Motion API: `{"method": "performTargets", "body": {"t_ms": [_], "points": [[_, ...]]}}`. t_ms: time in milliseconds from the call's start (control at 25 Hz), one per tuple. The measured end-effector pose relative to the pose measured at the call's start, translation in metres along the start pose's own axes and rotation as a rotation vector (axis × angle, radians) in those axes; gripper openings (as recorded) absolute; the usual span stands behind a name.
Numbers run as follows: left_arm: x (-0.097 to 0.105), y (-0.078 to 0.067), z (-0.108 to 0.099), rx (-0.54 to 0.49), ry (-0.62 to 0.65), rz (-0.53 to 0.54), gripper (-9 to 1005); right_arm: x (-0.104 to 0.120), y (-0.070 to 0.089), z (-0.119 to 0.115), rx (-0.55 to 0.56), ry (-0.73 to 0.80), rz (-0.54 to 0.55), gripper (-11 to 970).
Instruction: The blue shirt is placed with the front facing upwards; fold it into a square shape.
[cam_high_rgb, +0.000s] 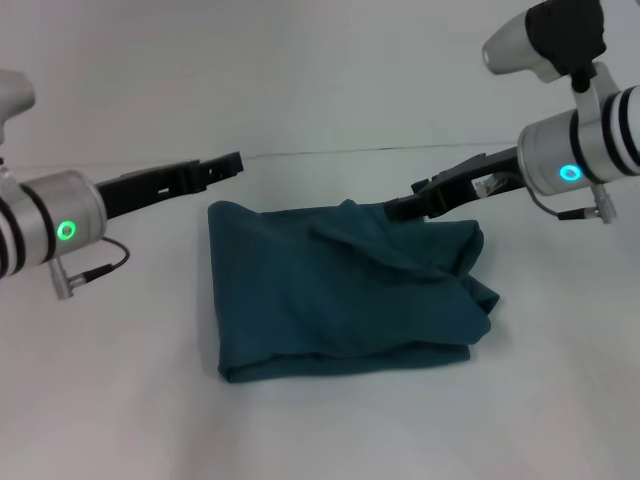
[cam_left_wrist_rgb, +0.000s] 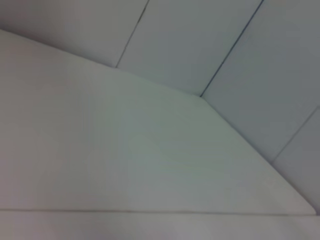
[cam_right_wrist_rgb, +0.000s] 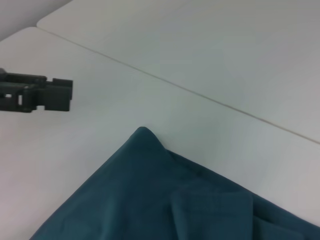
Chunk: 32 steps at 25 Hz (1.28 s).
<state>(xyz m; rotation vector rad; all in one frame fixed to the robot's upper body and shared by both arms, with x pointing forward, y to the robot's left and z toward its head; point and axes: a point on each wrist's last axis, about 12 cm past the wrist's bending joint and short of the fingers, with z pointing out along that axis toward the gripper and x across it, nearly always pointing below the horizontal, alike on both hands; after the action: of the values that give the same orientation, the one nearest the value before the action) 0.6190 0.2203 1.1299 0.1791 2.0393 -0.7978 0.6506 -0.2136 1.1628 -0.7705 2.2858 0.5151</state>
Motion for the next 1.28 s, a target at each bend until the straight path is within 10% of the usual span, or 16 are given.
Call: {"method": "performTargets", "body": {"t_ms": [680, 1280], "points": [[0.003, 0.025, -0.089, 0.433, 0.049, 0.129, 683, -0.007, 0.009, 0.027, -0.006, 0.034, -0.015, 570], [0.014, 0.021, -0.090, 0.503, 0.049, 0.111, 683, 0.005, 0.023, 0.064, 0.040, 0.086, -0.053, 569]]}}
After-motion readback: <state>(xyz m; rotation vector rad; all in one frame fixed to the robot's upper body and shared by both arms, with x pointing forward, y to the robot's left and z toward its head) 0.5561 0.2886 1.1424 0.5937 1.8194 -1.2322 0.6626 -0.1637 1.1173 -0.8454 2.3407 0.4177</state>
